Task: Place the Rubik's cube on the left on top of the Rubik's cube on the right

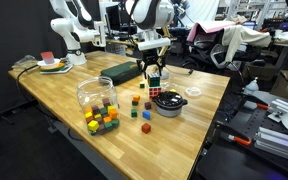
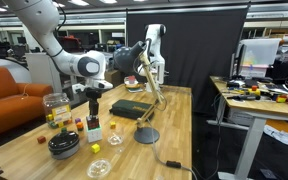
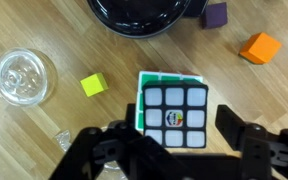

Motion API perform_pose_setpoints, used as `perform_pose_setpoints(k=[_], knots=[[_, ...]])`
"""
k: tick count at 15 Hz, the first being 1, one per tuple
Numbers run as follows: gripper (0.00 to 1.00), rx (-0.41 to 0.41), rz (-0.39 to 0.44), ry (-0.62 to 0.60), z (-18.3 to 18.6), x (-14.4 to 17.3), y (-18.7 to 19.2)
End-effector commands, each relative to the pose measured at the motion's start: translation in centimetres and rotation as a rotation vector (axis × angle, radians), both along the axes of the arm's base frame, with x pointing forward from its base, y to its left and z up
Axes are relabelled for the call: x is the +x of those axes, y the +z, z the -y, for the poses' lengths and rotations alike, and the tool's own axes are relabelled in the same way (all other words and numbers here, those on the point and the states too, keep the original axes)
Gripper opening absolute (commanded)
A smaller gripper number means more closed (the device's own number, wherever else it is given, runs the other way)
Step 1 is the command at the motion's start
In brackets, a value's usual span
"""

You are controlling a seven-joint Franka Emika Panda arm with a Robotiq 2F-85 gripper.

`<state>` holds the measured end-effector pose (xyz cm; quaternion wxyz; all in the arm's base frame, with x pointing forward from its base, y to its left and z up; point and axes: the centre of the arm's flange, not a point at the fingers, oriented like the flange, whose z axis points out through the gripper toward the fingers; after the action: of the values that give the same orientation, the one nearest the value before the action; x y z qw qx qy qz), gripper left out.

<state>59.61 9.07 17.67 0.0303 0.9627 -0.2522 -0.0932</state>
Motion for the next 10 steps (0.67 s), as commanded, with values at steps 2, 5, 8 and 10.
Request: perform_pose_setpoints(k=[2, 5, 8, 10], knots=[[0.95, 0.0, -0.001, 0.0, 0.0, -0.02, -0.07], [0.99, 0.0, -0.001, 0.0, 0.0, -0.03, -0.09], [0.99, 0.0, -0.001, 0.0, -0.01, -0.03, -0.09], [0.99, 0.0, -0.001, 0.0, -0.01, -0.03, -0.09]])
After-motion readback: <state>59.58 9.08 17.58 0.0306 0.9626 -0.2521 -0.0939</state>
